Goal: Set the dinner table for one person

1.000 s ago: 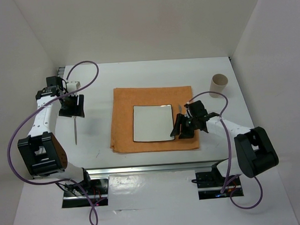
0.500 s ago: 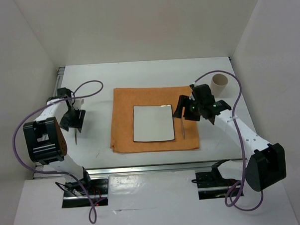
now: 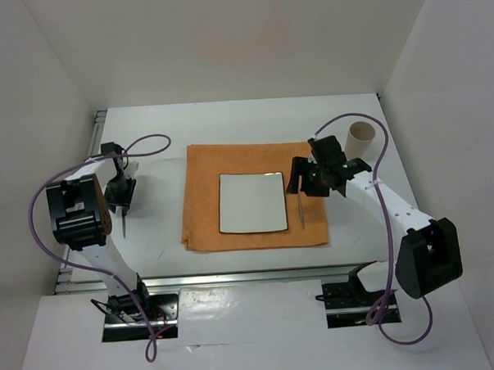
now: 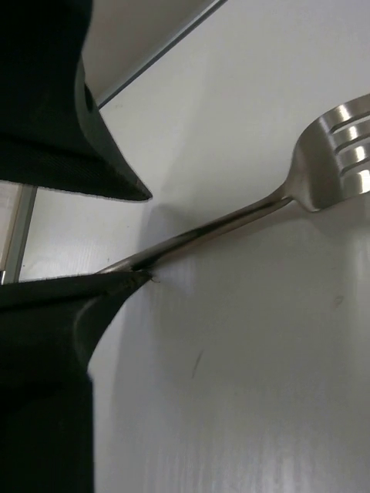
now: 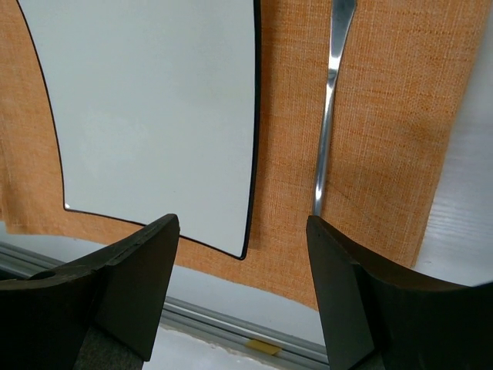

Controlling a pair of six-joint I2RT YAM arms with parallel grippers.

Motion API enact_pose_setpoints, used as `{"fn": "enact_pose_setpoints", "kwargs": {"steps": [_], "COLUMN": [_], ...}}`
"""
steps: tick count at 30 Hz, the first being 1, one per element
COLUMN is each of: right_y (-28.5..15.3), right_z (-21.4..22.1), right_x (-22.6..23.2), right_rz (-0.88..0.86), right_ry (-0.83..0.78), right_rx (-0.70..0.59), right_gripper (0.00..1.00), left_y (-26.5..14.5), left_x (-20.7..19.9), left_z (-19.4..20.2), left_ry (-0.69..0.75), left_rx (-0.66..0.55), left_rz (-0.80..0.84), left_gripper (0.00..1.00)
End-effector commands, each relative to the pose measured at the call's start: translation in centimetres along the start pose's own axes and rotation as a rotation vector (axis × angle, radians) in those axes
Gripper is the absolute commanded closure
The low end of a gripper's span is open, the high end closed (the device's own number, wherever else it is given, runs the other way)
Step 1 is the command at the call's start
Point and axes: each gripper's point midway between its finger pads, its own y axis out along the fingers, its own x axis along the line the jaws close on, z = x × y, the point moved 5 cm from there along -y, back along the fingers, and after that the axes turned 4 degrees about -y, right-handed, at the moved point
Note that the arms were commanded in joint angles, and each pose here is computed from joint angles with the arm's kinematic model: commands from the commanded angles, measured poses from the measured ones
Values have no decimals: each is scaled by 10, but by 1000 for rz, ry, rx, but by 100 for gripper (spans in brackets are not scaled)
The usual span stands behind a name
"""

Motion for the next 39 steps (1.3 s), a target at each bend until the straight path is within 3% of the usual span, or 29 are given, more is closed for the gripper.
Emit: {"fn": "enact_pose_setpoints", "kwargs": {"steps": [1, 4, 8, 13, 22, 29, 33, 39], "right_y": [-8, -8, -18, -26, -40, -42, -41, -43], "right_z": [-25, -26, -28, -29, -36, -37, -39, -41], "right_x": [11, 10, 9, 11, 16, 13, 13, 12], "right_rz": [-21, -7, 12, 7, -8, 32, 49, 64], "right_ry": [-39, -38, -39, -20, -5, 19, 39, 60], "right_rx": [-78, -73, -100, -110, -141, -142, -126, -145], "right_gripper": [25, 25, 25, 25, 25, 25, 25, 25], "left_y": [20, 26, 25, 10, -84, -165, -183, -155], "left_x": [-1, -6, -6, -5, 0, -62, -121, -207], "left_z": [-15, -17, -15, -14, -31, -44, -41, -14], "left_ry": [-24, -29, -73, -130, -226, -168, -95, -15], "left_rx": [-22, -14, -8, -44, -331, -456, -405, -178], "left_rz": [-2, 57, 179, 298, 329, 514, 661, 604], "left_gripper": [56, 66, 99, 100, 100, 100, 100, 100]}}
